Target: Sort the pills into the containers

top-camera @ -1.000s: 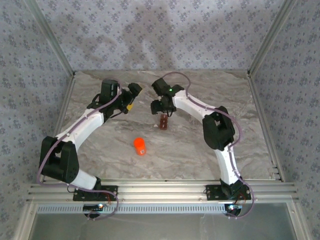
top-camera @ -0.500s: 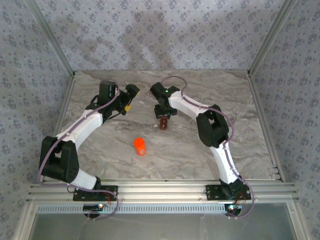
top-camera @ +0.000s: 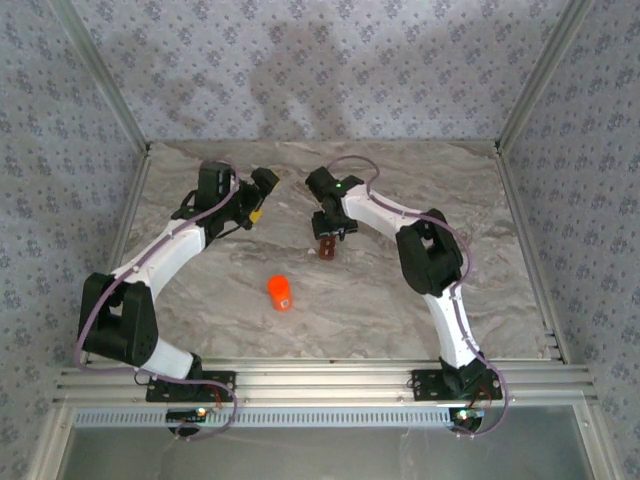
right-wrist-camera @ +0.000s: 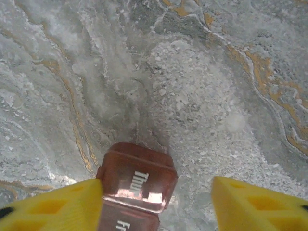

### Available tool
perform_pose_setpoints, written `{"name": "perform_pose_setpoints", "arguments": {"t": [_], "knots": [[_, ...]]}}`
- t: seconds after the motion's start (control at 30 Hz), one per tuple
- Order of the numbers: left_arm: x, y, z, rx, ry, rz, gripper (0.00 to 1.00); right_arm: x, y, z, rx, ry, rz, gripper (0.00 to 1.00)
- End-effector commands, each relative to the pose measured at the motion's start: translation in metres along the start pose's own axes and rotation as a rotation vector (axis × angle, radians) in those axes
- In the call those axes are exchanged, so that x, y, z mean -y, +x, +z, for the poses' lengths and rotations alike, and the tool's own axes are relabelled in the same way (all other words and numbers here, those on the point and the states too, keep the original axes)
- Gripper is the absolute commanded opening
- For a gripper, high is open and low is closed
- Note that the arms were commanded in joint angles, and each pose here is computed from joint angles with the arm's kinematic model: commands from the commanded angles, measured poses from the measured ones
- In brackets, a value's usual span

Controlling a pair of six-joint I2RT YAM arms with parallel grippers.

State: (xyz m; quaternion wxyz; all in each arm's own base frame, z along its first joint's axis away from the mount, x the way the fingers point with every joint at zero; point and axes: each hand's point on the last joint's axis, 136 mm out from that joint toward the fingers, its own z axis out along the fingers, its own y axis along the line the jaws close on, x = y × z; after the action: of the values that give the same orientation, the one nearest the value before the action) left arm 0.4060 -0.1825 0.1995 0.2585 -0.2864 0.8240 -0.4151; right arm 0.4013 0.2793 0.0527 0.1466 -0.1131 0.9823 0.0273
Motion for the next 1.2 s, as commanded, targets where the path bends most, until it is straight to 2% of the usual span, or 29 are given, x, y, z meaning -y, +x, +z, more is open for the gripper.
{"name": "perform_pose_setpoints", "arguments": {"t": [0.0, 0.17, 0.37, 0.6, 0.97, 1.07, 1.17], "knots": [[0.012, -0.008, -0.013, 0.027, 0.035, 0.027, 1.00, -0.006, 0.002, -0.031, 0.073, -0.054, 0.033, 0.77], [0.012, -0.012, -0.012, 0.031, 0.033, 0.022, 1.00, -0.015, 0.024, -0.018, 0.033, -0.061, 0.037, 0.82], [0.013, -0.012, -0.012, 0.026, 0.029, 0.026, 1.00, -0.035, 0.033, -0.006, -0.003, -0.070, 0.013, 0.81], [0.010, -0.010, -0.014, 0.026, 0.024, 0.025, 1.00, -0.031, 0.048, 0.010, -0.049, -0.037, 0.054, 0.79], [0.008, -0.010, -0.011, 0.025, 0.024, 0.022, 1.00, -0.026, 0.048, 0.021, -0.052, -0.018, 0.041, 0.63], [0.007, -0.009, -0.011, 0.024, 0.023, 0.017, 1.00, -0.024, 0.048, 0.023, -0.053, -0.013, 0.037, 0.56], [0.007, -0.009, -0.010, 0.023, 0.024, 0.015, 1.00, -0.024, 0.047, 0.024, -0.047, -0.013, 0.015, 0.44]]}}
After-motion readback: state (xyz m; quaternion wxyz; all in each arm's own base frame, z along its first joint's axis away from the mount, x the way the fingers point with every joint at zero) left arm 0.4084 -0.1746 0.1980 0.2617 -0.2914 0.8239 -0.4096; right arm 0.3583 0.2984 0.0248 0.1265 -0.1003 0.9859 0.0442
